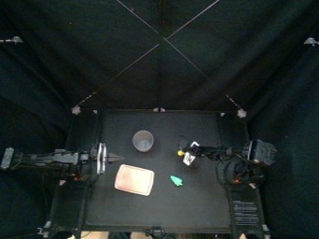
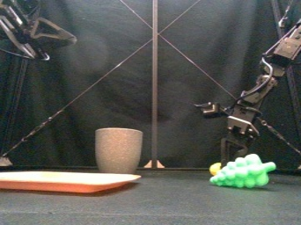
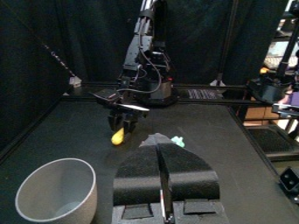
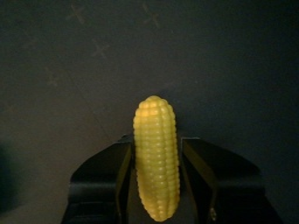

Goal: Pick the corn then place it on the pink plate
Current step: Place corn on the pink plate

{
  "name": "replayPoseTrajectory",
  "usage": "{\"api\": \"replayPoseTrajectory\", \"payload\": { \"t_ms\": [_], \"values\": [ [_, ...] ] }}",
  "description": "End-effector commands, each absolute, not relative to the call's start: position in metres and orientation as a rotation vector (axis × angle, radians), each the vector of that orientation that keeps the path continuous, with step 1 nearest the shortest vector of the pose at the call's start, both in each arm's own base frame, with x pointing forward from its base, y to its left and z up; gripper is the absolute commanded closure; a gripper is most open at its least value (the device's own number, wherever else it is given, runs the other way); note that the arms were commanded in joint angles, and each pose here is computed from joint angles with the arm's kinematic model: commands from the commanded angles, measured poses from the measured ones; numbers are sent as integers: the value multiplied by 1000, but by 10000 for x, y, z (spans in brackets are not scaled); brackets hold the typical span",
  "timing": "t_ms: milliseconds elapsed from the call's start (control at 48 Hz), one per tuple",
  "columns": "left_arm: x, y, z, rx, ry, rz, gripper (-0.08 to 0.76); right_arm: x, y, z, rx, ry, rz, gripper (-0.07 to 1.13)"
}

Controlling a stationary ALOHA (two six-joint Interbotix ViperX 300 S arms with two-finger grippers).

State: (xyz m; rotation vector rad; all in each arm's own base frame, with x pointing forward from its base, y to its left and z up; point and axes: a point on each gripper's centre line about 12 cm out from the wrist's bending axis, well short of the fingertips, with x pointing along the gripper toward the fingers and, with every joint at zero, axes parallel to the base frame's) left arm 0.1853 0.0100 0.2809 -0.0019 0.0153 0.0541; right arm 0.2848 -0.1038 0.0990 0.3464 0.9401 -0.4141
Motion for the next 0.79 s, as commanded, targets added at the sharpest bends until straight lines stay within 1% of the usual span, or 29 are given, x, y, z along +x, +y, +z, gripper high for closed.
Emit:
{"api": "replayPoseTrajectory", "payload": {
  "t_ms": [21, 83, 125, 146, 250, 354, 438, 542, 667, 792],
  "values": [
    [1863, 104, 2883, -1, -6, 56, 707, 2997, -1046, 1163, 336, 879, -400, 528],
    [1863, 101, 2883, -1, -6, 54, 707, 3102, -1028, 1253, 329, 849, -386, 595],
    [1863, 103, 2883, 0, -6, 55, 707, 3178, -1005, 1315, 325, 829, -374, 613],
    [1863, 103, 2877, 0, -5, 55, 707, 3220, -991, 1346, 322, 819, -367, 613],
    [1864, 103, 2890, 0, -8, 55, 707, 3499, -874, 1573, 295, 751, -312, 608],
    [1864, 101, 2890, -1, -8, 54, 707, 3856, -661, 1784, 259, 688, -234, 608],
    [1863, 104, 2883, -1, -6, 56, 707, 4119, -493, 1886, 237, 654, -181, 606],
    [1861, 103, 2886, -1, -8, 56, 707, 4415, -317, 1902, 224, 638, -134, 604],
    [1861, 103, 2886, -1, -8, 56, 707, 4748, -150, 1804, 214, 642, -97, 591],
    [1858, 103, 2883, -1, -8, 56, 707, 5004, -5, 1734, 201, 634, -65, 546]
  ]
}}
